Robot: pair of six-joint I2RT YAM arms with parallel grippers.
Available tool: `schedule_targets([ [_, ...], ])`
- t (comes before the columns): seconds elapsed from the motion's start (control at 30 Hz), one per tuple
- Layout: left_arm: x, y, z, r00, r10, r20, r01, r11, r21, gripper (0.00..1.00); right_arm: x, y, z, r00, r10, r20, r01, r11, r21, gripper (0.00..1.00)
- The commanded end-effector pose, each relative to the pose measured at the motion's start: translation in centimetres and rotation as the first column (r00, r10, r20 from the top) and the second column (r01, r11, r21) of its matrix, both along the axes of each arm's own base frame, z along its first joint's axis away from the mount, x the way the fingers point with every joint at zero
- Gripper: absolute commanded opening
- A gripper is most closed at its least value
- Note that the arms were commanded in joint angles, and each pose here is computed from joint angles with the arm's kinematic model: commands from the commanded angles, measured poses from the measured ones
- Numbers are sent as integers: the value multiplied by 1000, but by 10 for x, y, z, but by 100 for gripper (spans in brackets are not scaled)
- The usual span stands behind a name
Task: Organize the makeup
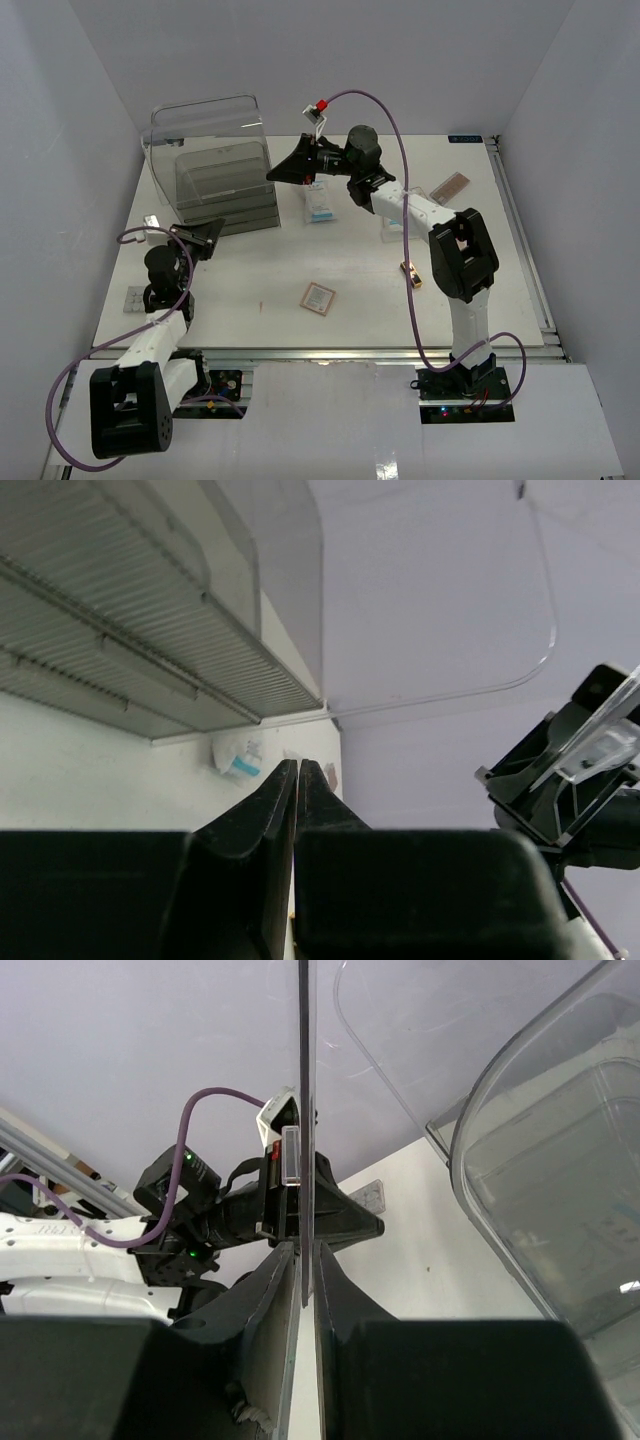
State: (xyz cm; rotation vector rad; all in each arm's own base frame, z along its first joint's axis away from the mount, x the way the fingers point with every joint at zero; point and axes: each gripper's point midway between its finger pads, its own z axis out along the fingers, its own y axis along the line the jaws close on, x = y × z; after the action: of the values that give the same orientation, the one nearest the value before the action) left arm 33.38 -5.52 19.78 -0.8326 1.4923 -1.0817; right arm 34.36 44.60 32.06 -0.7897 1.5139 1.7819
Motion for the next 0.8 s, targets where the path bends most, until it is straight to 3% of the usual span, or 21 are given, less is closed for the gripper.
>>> schedule_targets([
  [0.0, 4, 13, 56, 975, 74, 210, -70, 997, -25, 17, -26, -11, 52, 993, 36, 112, -46, 995, 89, 20],
  [0.17, 3, 18, 80, 949, 104, 299, -95, 994, -46, 19, -24, -10, 49, 994, 32, 100, -41, 995, 88, 20],
  [0.57, 11, 19, 110, 927, 107, 358, -88, 994, -70, 21, -26, -13, 42, 994, 27, 103, -34, 997, 73, 21],
  [0.7, 11, 18, 118, 920, 100, 380, -83, 995, -60, 21, -29, -16, 37, 994, 27, 108, -34, 998, 60, 26],
  [0.77, 11, 18, 122, 917, 95, 388, -81, 995, -53, 21, -29, -18, 31, 995, 27, 100, -31, 999, 42, 36],
])
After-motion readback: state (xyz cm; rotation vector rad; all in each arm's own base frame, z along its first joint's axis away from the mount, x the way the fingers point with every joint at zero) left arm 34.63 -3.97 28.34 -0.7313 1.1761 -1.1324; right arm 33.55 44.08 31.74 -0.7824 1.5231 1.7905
